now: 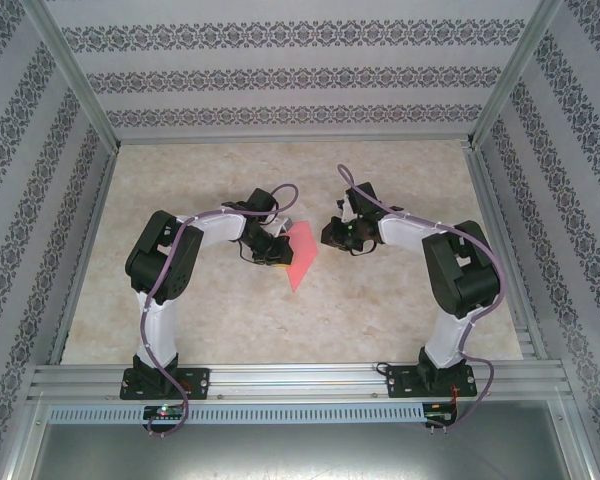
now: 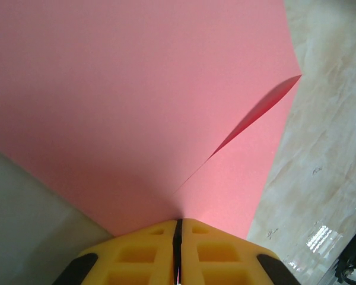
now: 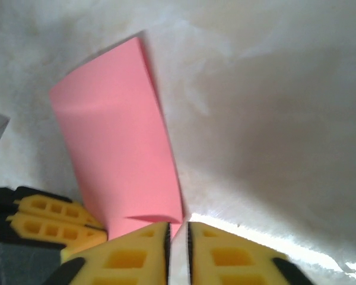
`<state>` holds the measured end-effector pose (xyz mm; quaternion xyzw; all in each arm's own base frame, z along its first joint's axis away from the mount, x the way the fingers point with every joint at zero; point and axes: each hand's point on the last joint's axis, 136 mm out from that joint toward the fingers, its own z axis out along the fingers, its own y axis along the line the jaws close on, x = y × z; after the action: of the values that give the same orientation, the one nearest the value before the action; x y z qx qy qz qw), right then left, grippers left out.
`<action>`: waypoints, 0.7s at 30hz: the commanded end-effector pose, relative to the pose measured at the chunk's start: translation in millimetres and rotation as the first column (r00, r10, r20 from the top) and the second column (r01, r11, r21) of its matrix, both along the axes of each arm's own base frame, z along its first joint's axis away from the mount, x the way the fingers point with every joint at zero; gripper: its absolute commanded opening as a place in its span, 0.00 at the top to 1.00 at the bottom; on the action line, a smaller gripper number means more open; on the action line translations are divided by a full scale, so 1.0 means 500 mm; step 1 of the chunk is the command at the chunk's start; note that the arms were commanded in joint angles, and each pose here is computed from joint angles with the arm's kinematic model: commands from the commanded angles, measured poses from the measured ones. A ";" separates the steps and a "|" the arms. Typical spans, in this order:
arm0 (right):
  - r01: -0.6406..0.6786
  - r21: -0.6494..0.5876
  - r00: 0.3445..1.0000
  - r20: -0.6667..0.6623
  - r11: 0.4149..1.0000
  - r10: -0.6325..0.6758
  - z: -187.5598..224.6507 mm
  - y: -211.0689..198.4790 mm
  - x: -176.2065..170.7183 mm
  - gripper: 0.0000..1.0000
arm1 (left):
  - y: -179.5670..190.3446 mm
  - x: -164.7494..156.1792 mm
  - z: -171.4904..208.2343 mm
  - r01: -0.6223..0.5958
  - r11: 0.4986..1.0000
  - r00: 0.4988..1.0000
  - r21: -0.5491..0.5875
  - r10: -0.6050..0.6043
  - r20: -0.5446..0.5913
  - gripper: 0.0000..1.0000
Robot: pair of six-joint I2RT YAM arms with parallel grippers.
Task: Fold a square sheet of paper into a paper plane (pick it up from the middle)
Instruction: Third fold the triangle at the center of the table.
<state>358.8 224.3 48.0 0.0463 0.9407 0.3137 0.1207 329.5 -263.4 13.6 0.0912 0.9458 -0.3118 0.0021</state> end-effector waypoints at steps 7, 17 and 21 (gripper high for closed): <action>-0.057 0.028 0.998 -0.019 0.998 0.057 0.016 0.017 -0.068 0.71 | 0.062 -0.011 -0.055 -0.019 0.983 1.000 0.185 0.017 0.009 0.84; -0.075 0.073 0.996 -0.040 0.994 0.078 0.001 0.052 -0.085 0.64 | 0.030 0.018 0.025 -0.023 0.995 0.998 0.100 0.017 0.064 0.80; -0.074 0.092 0.996 -0.042 0.993 0.078 -0.002 0.063 -0.076 0.63 | 0.034 0.019 0.042 -0.021 0.994 0.997 0.106 0.013 0.080 0.78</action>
<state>320.1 246.5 49.3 0.0238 0.9342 0.3440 0.0913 339.7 -257.0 23.3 0.0937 0.9546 -0.2810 0.0303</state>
